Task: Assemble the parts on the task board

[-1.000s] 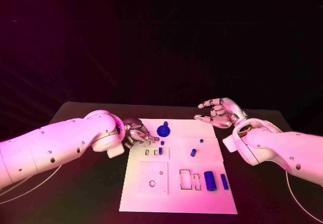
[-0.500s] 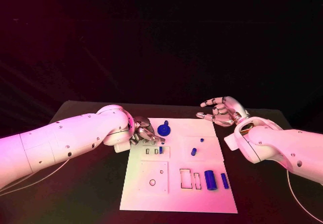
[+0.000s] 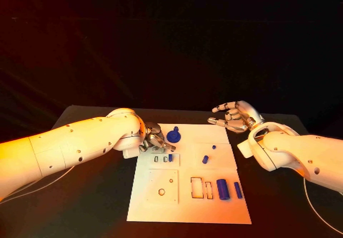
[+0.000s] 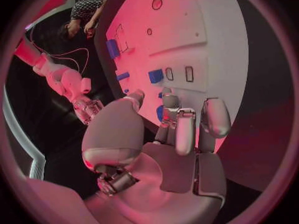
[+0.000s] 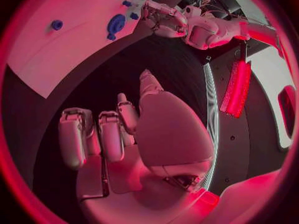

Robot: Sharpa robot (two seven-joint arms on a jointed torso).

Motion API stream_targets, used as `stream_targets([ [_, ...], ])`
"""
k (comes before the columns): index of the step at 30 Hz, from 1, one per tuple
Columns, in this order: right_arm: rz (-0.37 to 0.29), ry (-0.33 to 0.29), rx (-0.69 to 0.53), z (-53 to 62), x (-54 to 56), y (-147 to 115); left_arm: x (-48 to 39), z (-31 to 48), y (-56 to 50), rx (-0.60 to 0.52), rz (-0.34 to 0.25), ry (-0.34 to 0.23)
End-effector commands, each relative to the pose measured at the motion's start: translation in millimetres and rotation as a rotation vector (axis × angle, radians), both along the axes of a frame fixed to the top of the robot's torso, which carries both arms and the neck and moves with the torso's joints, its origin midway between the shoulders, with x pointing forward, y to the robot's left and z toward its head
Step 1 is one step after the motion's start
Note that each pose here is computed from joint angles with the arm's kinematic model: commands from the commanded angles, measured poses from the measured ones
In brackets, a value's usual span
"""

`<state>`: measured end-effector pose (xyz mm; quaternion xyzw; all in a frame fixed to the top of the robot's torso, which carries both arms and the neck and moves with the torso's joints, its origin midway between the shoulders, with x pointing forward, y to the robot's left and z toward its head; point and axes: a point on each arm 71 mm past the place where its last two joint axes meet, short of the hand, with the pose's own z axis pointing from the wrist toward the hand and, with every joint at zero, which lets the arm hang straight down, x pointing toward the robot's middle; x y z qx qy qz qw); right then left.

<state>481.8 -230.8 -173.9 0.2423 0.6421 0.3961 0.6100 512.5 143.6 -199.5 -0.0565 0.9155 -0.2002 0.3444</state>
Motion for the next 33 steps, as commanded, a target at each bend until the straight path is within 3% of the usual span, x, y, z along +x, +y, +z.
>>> stream_targets([
  [1, 0.023, 0.009, -0.001, -0.4, -0.1, 3, -0.1, 0.0, -3.4, 0.017, -0.026, 0.019],
  [33, 0.032, 0.022, -0.005, -1.5, 0.7, 5, 0.1, -11.6, -19.7, 0.029, -0.064, 0.083],
])
